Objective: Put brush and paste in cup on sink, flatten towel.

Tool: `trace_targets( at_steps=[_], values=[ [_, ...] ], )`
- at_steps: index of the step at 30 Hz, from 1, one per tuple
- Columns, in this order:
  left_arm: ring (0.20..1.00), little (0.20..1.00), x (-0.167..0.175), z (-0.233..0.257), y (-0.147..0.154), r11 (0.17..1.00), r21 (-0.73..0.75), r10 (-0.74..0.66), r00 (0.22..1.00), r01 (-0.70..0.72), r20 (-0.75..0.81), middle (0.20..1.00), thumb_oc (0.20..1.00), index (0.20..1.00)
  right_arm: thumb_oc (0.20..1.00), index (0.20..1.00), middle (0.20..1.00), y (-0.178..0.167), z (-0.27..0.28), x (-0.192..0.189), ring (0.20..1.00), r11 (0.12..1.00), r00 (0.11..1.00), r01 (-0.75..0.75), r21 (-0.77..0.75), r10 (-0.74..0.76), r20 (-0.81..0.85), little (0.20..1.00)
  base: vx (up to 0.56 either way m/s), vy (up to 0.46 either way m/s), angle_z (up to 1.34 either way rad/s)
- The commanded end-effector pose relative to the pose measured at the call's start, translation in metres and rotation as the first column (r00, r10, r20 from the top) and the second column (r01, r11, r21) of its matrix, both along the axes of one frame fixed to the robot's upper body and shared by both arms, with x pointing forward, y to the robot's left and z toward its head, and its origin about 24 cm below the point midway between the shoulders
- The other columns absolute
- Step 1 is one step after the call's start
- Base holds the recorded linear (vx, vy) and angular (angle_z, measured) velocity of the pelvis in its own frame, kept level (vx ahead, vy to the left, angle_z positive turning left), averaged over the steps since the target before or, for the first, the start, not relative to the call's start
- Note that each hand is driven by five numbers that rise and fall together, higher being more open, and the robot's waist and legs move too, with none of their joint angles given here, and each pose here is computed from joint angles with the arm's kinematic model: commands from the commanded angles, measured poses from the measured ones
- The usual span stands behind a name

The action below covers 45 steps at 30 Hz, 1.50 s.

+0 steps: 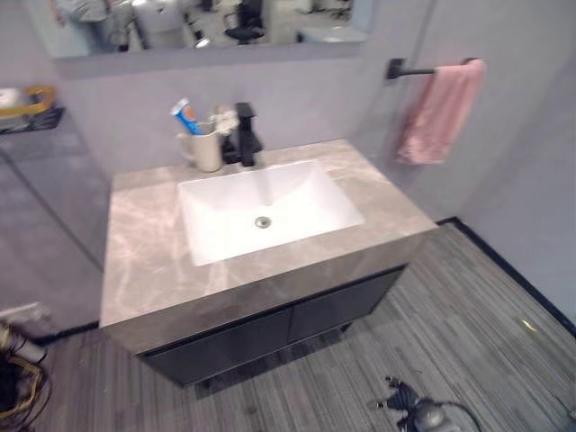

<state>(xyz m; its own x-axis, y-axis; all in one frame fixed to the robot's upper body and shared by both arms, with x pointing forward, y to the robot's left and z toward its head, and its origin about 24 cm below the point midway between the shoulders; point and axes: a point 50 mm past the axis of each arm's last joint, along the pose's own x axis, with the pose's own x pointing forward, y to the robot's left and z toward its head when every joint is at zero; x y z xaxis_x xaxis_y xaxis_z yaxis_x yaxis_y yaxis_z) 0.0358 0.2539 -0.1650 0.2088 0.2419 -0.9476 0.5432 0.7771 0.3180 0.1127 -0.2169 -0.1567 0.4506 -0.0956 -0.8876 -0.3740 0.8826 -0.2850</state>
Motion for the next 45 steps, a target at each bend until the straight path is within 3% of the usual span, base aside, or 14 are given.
trace_targets(
  at_steps=[1,5,11,12,14,20,24,28,30,33,36,39,45],
  values=[
    [1.000,1.000,0.030,0.003,-0.002,1.000,0.025,-0.007,0.997,0.005,0.083,1.000,1.000,1.000,1.000,1.000,1.000,-0.030,0.005,-0.009,1.000,0.996,0.999,0.053,-0.075,-0.052,0.007,1.000,-0.07,-0.276,-0.85],
    [1.000,1.000,0.056,0.007,-0.008,0.999,0.037,-0.032,0.985,0.026,0.172,1.000,1.000,1.000,1.000,1.000,1.000,-0.035,0.004,-0.020,1.000,0.991,0.997,0.083,-0.101,-0.083,0.002,1.000,-0.12,-0.265,-0.65],
    [1.000,1.000,0.108,0.018,-0.028,0.999,0.011,-0.047,0.935,0.046,0.350,1.000,1.000,1.000,1.000,1.000,1.000,-0.035,0.007,-0.007,1.000,0.987,0.999,-0.038,-0.155,0.041,0.015,1.000,-0.08,-0.199,-0.97],
    [1.000,1.000,0.108,0.018,-0.028,0.999,0.011,-0.047,0.935,0.046,0.350,1.000,1.000,1.000,1.000,1.000,1.000,-0.035,0.007,-0.007,1.000,0.987,0.999,-0.039,-0.155,0.041,0.014,1.000,0.06,-0.092,-1.80],
    [1.000,1.000,0.121,0.021,-0.040,0.996,-0.035,-0.058,0.919,0.078,0.390,1.000,1.000,1.000,1.000,1.000,1.000,-0.034,0.007,-0.007,1.000,0.950,0.974,-0.226,-0.214,0.223,-0.036,1.000,0.08,-0.033,-1.43],
    [1.000,1.000,0.124,0.021,-0.046,0.995,-0.032,-0.077,0.915,0.098,0.395,1.000,1.000,1.000,1.000,1.000,1.000,-0.035,0.006,-0.011,1.000,0.955,0.976,-0.216,-0.203,0.211,-0.048,1.000,0.10,0.019,-0.83],
    [1.000,1.000,0.123,0.020,-0.052,0.990,-0.036,-0.116,0.918,0.140,0.380,1.000,1.000,1.000,1.000,1.000,1.000,-0.039,0.005,-0.015,1.000,0.971,0.990,-0.140,-0.195,0.133,-0.048,1.000,0.14,0.166,-0.99],
    [1.000,1.000,0.122,0.019,-0.051,0.994,-0.068,-0.049,0.921,0.081,0.387,1.000,1.000,1.000,1.000,1.000,1.000,-0.053,0.005,-0.030,1.000,0.971,0.981,0.188,-0.146,-0.192,-0.012,1.000,0.12,0.209,-0.27],
    [1.000,1.000,0.126,0.023,-0.049,0.993,-0.114,0.030,0.906,0.020,0.422,1.000,1.000,1.000,1.000,1.000,1.000,-0.057,0.004,-0.040,1.000,0.956,0.964,0.258,-0.137,-0.265,-0.029,1.000,0.11,0.213,-0.46],
    [1.000,1.000,0.134,0.030,-0.044,0.988,-0.152,0.108,0.869,-0.038,0.484,1.000,1.000,1.000,1.000,1.000,1.000,-0.059,0.006,-0.033,1.000,0.957,0.968,0.246,-0.152,-0.250,-0.009,1.000,-0.01,0.041,-0.38],
    [1.000,1.000,0.142,0.036,-0.040,0.988,-0.155,0.101,0.858,-0.025,0.504,1.000,1.000,1.000,1.000,1.000,1.000,-0.051,0.009,-0.013,1.000,0.965,0.971,0.238,-0.113,-0.234,0.045,1.000,-0.04,-0.023,-0.97],
    [1.000,1.000,0.147,0.040,-0.033,0.979,-0.181,0.177,0.828,-0.093,0.532,1.000,1.000,1.000,1.000,1.000,1.000,-0.047,0.008,-0.011,1.000,0.968,0.971,0.235,-0.084,-0.231,0.054,1.000,0.05,-0.019,0.07],
    [1.000,1.000,0.152,0.041,-0.041,0.971,-0.218,0.202,0.818,-0.095,0.539,1.000,1.000,1.000,1.000,1.000,1.000,-0.056,0.011,-0.011,1.000,0.949,0.951,0.304,-0.082,-0.298,0.079,1.000,0.04,-0.052,0.13]
  ],
)
